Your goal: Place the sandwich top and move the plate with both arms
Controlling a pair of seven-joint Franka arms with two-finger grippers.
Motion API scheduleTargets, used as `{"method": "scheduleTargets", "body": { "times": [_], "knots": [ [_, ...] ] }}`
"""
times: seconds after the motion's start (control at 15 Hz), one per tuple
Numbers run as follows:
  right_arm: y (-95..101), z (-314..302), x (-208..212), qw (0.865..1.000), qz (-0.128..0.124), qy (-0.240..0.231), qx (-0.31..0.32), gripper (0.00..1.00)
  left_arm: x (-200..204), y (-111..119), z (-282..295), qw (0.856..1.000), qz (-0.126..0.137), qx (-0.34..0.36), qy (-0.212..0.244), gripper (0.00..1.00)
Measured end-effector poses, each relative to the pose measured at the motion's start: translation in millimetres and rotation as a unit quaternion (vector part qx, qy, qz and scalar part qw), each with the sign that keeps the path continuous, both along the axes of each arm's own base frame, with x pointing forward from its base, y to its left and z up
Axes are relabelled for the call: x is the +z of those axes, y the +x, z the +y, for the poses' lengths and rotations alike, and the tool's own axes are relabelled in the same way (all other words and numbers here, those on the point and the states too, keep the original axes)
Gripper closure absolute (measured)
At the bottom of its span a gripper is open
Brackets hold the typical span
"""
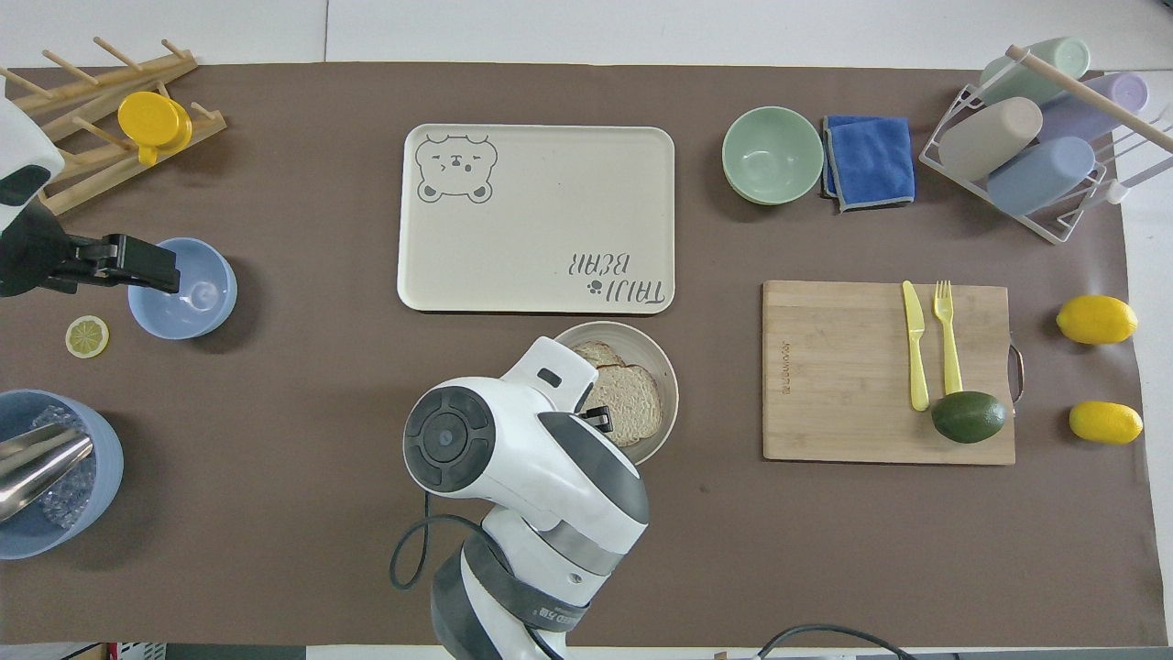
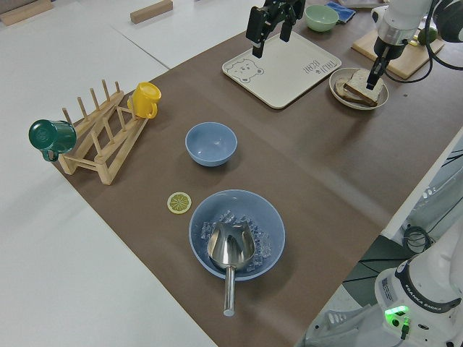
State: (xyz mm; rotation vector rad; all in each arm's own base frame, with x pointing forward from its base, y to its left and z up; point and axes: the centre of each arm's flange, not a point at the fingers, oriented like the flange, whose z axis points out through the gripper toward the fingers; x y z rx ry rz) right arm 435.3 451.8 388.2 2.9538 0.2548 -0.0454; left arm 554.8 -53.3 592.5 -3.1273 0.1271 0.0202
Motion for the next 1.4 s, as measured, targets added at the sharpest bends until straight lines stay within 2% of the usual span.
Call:
{"method": "scheduleTargets", "body": {
  "times": [0.13,0.27,0.47,0.6,1.07,1.4],
  "knots": [
    [14.4,-17.5,21.7,1.000,-0.009,0.012,-0.008,0.18,-0.1,-0.1,0.0,1.000,0.001,0.000,0.000,0.00],
    [36.5,-56.7,50.2,1.000,-0.004,0.015,-0.009,0.00,-0.3,-0.7,0.1,1.000,0.002,0.000,0.000,0.00],
    [65.4,-125.5,89.4,0.999,0.016,0.035,-0.031,0.00,0.1,-0.9,0.1,1.000,0.002,0.000,0.000,0.00],
    [74.4,-166.8,112.3,0.998,0.024,0.037,-0.047,0.00,0.5,-1.0,0.0,1.000,0.002,0.000,0.000,0.00],
    [74.9,-306.6,197.3,0.993,0.033,0.046,-0.106,0.00,-0.5,-1.8,-4.9,1.000,0.003,-0.004,0.000,0.00],
    [77.2,-362.9,213.4,0.991,0.056,0.046,-0.113,0.00,-10.9,-3.4,-14.9,1.000,-0.001,-0.013,-0.001,0.00]
  ]
}}
